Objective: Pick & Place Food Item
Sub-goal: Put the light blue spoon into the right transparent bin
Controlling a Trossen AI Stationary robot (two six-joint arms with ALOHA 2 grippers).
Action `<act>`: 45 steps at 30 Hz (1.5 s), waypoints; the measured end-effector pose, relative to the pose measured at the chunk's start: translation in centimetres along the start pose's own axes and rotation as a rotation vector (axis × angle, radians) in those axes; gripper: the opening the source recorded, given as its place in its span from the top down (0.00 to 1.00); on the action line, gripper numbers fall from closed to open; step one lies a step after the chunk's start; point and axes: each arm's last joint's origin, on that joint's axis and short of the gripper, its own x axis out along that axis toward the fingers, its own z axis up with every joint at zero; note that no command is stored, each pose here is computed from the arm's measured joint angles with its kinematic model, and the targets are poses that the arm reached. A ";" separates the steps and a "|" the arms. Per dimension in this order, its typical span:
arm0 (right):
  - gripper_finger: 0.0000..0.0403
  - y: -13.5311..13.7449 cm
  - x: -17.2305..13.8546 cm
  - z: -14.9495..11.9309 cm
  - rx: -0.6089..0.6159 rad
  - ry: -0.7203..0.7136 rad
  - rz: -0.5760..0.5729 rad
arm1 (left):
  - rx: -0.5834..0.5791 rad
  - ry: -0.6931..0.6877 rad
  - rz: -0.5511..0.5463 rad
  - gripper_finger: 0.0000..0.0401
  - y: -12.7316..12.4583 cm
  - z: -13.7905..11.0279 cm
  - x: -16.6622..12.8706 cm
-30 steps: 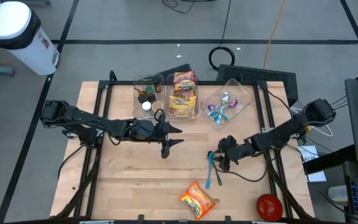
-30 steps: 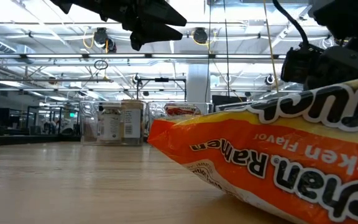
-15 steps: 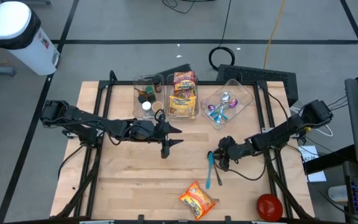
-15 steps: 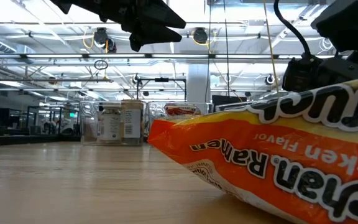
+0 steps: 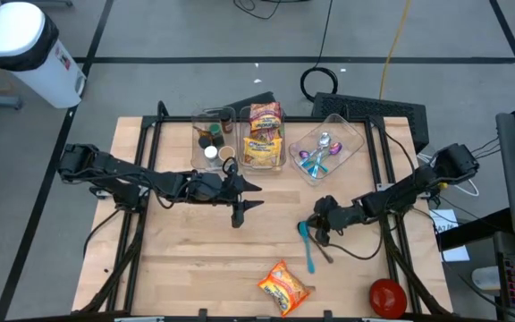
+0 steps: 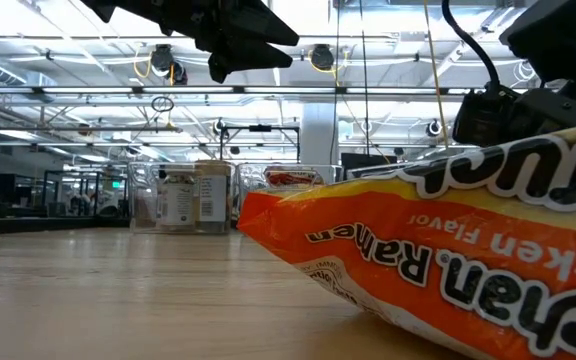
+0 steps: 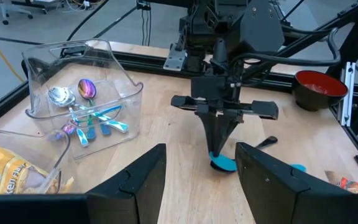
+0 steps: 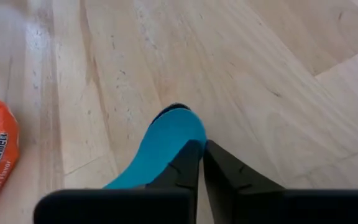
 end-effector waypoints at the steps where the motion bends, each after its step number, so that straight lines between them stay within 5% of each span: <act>1: 0.99 0.0 0.0 0.0 -0.008 -0.003 0.002 | 0.000 0.000 0.000 0.50 0.0 0.0 0.0; 13: 1.00 1.1 -1.5 1.7 -0.075 -0.134 0.109 | 0.000 0.000 0.000 0.50 0.0 0.0 0.0; 27: 1.00 2.6 -5.9 6.2 -0.224 -0.571 0.264 | 0.000 0.000 0.001 0.50 0.0 0.0 0.0; 39: 1.00 0.0 -10.3 9.9 -0.268 -0.909 0.019 | 0.000 0.000 0.001 0.50 0.0 0.0 0.0; 45: 1.00 -2.6 -11.9 11.0 -0.250 -0.987 -0.271 | 0.000 0.000 0.001 0.50 0.0 0.0 0.0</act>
